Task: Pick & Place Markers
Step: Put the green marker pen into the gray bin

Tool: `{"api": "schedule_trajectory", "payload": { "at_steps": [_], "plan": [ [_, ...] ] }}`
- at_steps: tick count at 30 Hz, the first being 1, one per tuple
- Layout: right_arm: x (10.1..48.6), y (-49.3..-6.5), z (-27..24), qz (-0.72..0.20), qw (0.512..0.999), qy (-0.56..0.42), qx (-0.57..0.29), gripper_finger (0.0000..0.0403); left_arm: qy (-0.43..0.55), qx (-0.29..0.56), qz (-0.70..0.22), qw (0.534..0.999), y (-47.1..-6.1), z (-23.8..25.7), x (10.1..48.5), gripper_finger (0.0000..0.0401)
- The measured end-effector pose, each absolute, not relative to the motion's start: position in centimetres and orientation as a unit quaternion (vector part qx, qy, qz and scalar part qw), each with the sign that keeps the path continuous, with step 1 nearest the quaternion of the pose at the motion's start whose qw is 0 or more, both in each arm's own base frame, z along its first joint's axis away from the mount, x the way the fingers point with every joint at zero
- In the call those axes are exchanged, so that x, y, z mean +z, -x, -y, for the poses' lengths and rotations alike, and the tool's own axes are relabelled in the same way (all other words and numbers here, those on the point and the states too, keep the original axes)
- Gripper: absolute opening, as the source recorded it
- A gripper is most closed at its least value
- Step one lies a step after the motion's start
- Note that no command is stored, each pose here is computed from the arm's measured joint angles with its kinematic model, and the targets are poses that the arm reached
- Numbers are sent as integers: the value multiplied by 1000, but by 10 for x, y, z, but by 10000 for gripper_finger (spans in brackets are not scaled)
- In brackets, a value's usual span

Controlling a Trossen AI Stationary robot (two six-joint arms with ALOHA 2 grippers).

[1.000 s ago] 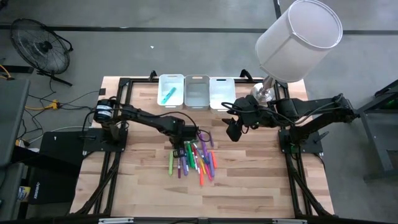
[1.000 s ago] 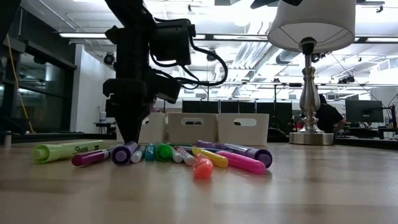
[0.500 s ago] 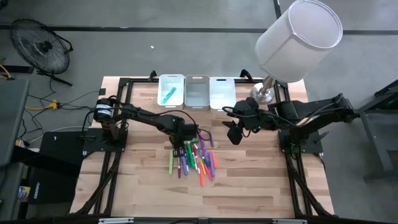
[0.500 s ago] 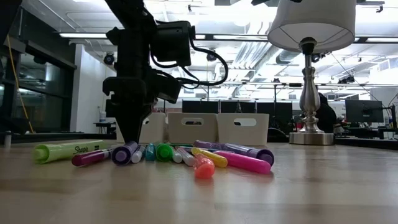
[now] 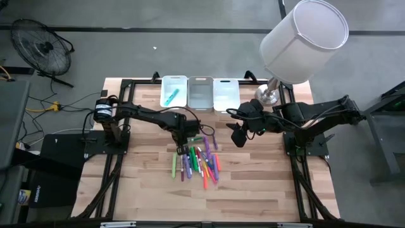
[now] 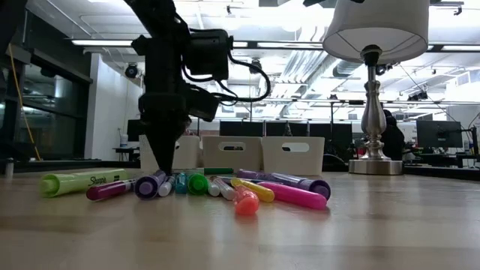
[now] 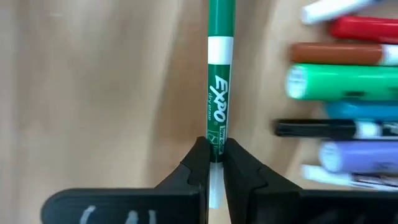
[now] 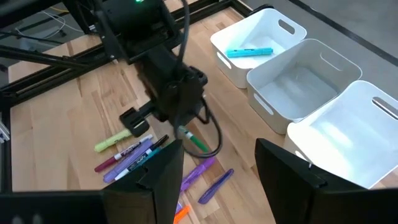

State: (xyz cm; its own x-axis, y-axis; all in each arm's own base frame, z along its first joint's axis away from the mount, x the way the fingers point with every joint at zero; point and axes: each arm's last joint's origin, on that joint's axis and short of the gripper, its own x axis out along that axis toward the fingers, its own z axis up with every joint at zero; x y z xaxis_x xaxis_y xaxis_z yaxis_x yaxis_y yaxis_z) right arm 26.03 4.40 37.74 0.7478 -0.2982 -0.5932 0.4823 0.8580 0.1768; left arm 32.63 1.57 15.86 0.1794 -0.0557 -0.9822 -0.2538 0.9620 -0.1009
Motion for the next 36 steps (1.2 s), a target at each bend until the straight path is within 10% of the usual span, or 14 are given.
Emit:
{"api": "schedule_trajectory", "payload": {
  "at_steps": [22, 36],
  "plan": [
    [377, -260, -43, -287, 924, -126, -218, 188, 284, 170, -447, 831, -364, -73, 278, 15],
    [375, -258, -43, -300, 921, -122, -217, 188, 431, 334, -315, 777, -345, -171, 296, 15]
  ]
}}
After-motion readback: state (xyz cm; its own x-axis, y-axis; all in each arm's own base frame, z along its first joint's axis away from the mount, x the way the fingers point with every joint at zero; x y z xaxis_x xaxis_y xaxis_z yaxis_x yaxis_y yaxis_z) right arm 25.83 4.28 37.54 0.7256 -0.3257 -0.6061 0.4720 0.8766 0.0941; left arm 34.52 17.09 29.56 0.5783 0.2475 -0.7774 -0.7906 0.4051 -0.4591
